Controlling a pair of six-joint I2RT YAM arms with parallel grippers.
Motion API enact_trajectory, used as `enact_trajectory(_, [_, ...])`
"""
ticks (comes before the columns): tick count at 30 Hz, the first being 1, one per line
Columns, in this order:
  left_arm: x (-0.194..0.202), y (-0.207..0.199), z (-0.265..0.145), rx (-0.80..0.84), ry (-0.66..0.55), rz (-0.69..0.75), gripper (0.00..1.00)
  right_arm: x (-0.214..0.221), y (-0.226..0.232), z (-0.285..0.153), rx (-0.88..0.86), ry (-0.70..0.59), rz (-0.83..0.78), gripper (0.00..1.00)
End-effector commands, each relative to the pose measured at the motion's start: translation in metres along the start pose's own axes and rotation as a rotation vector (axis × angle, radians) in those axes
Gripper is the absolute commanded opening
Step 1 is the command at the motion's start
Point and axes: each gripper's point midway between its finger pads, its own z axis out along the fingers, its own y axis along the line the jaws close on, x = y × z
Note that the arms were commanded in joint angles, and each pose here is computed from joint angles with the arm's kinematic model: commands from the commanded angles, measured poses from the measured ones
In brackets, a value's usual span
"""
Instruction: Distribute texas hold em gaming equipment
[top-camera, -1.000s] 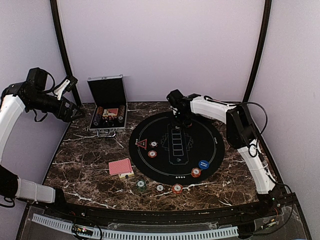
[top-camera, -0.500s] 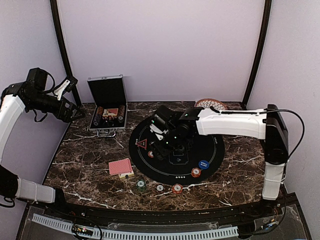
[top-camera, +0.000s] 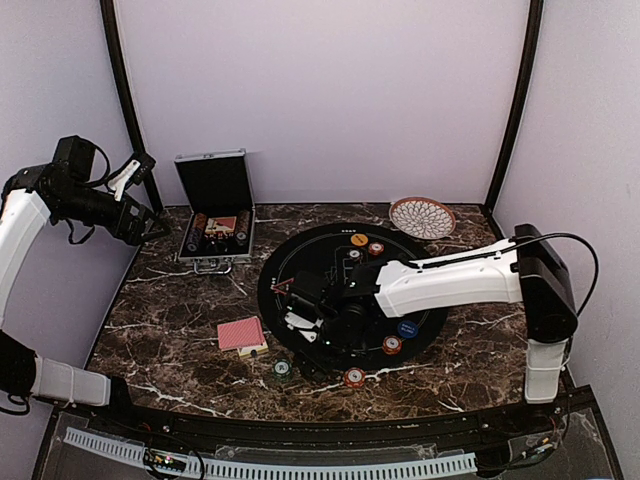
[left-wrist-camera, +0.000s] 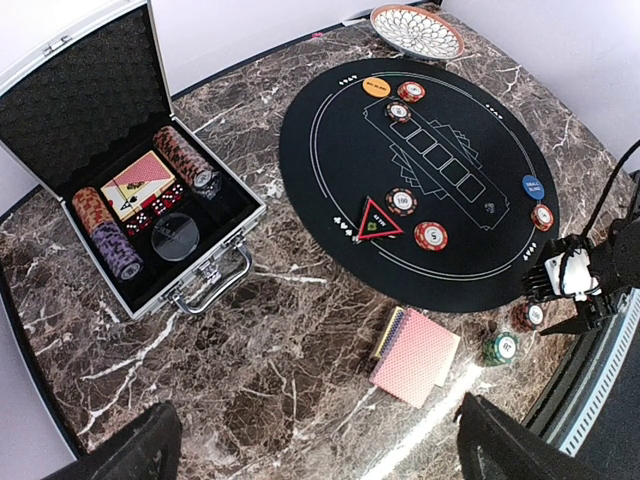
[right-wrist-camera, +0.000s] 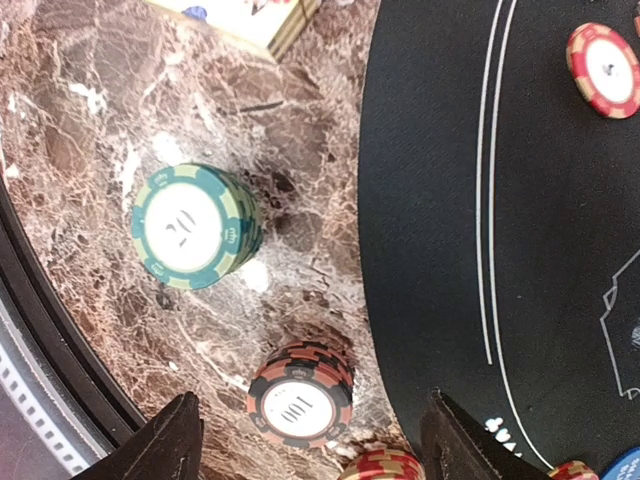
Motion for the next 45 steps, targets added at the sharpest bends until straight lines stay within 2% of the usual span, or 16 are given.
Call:
enact_trajectory(1, [-0.005,-0.009,-0.012,0.004,-0.021,0.024,0.99,0.006,0.006,0.014,-0.013,0.029,-0.006,0.75])
enact_trajectory(14, [-0.006,-0.009,-0.011,0.008,-0.021,0.021,0.99,0.019,0.007,0.029,-0.011,0.081,-0.032,0.71])
enact_trajectory(26, [-0.005,-0.009,-0.012,0.004,-0.020,0.021,0.99,0.021,0.009,0.035,-0.010,0.096,-0.038,0.60])
enact_trajectory(34, [-0.006,-0.010,-0.012,0.006,-0.024,0.022,0.99,0.020,0.009,0.031,-0.009,0.089,-0.036,0.48])
enact_trajectory(45, [-0.007,-0.010,-0.013,0.006,-0.026,0.024,0.99,0.010,0.012,0.015,-0.008,0.062,-0.041,0.39])
